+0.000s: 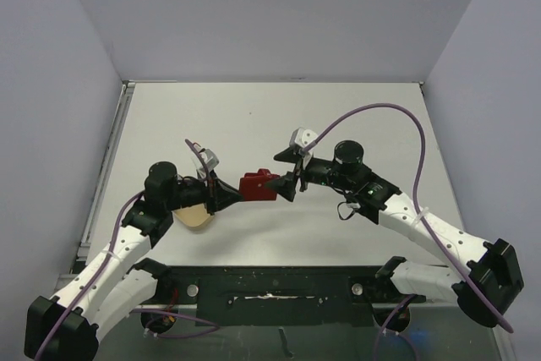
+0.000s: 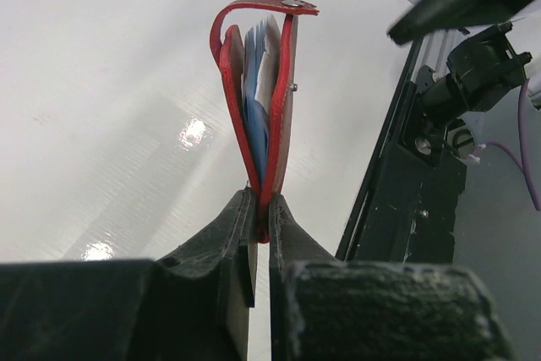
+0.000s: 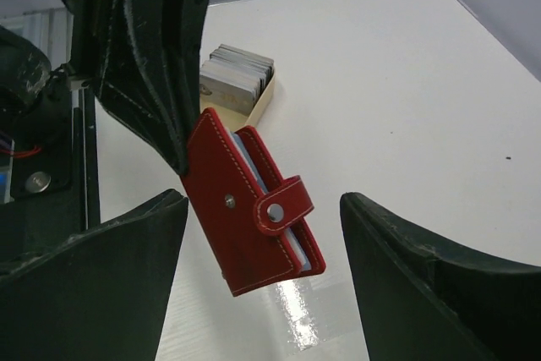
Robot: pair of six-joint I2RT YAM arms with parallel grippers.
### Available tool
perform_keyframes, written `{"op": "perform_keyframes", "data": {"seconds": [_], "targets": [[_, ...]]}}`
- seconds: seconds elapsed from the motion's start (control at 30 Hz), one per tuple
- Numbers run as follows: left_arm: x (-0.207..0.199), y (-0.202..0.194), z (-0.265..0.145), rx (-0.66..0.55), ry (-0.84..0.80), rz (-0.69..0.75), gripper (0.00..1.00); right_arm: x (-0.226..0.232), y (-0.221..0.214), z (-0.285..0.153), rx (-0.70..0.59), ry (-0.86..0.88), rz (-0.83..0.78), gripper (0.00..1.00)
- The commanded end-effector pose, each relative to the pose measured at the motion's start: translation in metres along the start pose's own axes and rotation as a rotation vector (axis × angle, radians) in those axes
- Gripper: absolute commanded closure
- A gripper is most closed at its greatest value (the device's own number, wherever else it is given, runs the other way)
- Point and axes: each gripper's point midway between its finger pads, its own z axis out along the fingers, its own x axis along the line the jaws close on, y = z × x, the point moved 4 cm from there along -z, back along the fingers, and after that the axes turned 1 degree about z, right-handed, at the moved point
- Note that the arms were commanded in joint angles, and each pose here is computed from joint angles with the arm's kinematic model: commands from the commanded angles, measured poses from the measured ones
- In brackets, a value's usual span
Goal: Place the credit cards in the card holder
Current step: Open the card holder at the center of the board.
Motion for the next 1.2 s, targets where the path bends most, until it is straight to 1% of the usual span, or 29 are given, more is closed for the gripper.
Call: {"op": "perform_keyframes", "data": {"seconds": [0.0, 0.1, 0.23, 0.33, 0.4, 0.63, 0.77, 0.93, 1.0, 1.03, 1.1, 1.17], "targets": [[-0.009, 0.018, 0.001, -0.057, -0.057, 0.100, 1.00, 0.014, 0.005, 0.002, -0.024, 0.006, -0.143, 0.26], [-0.011, 0.017, 0.000, -0.060, -0.069, 0.102, 1.00, 0.007, 0.002, 0.004, 0.002, -0.048, -0.166, 0.27], [-0.012, 0.015, 0.000, -0.057, -0.089, 0.103, 1.00, 0.001, 0.000, 0.008, 0.018, -0.074, -0.183, 0.29], [-0.013, 0.015, 0.000, -0.063, -0.096, 0.109, 1.00, 0.000, -0.002, 0.010, 0.020, -0.070, -0.188, 0.34], [-0.015, 0.016, 0.000, -0.066, -0.104, 0.114, 1.00, -0.002, -0.004, 0.011, 0.029, -0.073, -0.185, 0.42], [-0.015, 0.014, 0.001, -0.063, -0.116, 0.116, 1.00, -0.002, -0.008, 0.009, 0.027, -0.063, -0.164, 0.82], [-0.015, 0.013, 0.001, -0.061, -0.120, 0.116, 1.00, -0.003, -0.011, 0.008, 0.029, -0.062, -0.147, 1.00], [-0.012, 0.013, 0.002, -0.068, -0.096, 0.114, 1.00, -0.006, -0.009, 0.003, 0.005, -0.081, -0.113, 1.00], [-0.005, 0.017, 0.002, -0.089, -0.033, 0.090, 1.00, -0.009, -0.010, 0.001, 0.005, -0.100, -0.081, 1.00], [-0.001, 0.019, 0.003, -0.099, -0.001, 0.067, 0.99, -0.010, -0.012, 0.000, 0.013, -0.108, -0.063, 1.00], [0.005, 0.025, 0.004, -0.119, 0.048, 0.034, 0.79, -0.009, -0.020, -0.002, 0.045, -0.104, -0.031, 1.00], [0.009, 0.031, 0.005, -0.148, 0.087, 0.002, 0.67, -0.009, -0.030, -0.005, 0.075, -0.114, 0.023, 1.00]]}}
